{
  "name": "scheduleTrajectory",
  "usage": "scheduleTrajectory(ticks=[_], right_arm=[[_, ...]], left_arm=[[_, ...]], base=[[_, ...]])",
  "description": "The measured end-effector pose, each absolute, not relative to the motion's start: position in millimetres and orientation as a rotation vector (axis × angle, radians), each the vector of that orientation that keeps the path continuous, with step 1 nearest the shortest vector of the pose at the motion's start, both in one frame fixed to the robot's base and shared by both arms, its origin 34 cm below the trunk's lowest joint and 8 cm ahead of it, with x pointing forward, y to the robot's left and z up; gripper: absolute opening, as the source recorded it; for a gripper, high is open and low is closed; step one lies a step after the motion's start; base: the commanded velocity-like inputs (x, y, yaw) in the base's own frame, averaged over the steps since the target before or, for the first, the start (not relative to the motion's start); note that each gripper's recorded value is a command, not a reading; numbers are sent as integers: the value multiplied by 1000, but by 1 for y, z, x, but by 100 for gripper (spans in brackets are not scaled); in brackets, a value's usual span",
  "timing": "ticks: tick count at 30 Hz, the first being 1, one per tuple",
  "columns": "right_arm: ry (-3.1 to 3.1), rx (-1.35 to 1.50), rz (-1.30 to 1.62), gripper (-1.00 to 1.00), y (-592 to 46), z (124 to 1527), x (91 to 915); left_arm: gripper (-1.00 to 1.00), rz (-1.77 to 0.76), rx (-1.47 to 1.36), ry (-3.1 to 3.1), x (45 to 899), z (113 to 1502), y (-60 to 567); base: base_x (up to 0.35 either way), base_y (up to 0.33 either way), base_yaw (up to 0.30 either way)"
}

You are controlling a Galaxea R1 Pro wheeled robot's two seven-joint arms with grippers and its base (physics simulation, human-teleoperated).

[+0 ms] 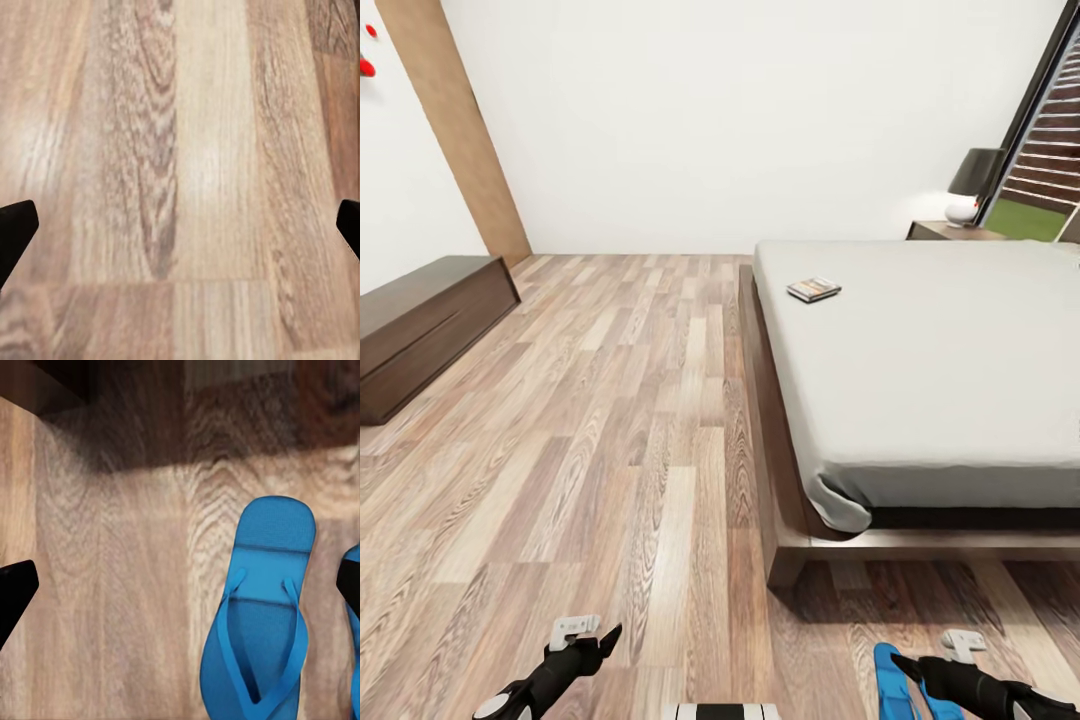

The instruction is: In the bedroom, move the book from the bed onto either nightstand, and place the two sandals side by side next to the bed.

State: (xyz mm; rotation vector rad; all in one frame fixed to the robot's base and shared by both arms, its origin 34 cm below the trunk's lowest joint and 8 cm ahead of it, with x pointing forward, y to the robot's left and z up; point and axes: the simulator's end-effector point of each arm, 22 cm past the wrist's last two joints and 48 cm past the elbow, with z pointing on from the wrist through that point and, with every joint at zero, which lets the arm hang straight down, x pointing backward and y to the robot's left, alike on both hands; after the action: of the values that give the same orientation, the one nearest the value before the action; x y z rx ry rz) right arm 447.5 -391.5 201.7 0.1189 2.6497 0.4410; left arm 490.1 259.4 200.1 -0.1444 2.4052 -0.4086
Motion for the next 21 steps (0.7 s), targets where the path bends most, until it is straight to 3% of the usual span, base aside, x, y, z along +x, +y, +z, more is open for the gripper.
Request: scheduleTrajectory(ticks=[6, 12, 21], right_arm=[[2634, 119, 445, 100, -380, 197, 428], [2554, 78, 502, 100, -328, 196, 422], [2503, 61, 514, 100, -316, 208, 431]], left_arm=[[100, -399, -154, 2407, 488, 203, 260], [100, -380, -165, 2404, 488, 208, 262], [100, -383, -172, 2392, 488, 217, 261]], base=[[0, 0, 0], [0, 0, 0], [0, 0, 0]])
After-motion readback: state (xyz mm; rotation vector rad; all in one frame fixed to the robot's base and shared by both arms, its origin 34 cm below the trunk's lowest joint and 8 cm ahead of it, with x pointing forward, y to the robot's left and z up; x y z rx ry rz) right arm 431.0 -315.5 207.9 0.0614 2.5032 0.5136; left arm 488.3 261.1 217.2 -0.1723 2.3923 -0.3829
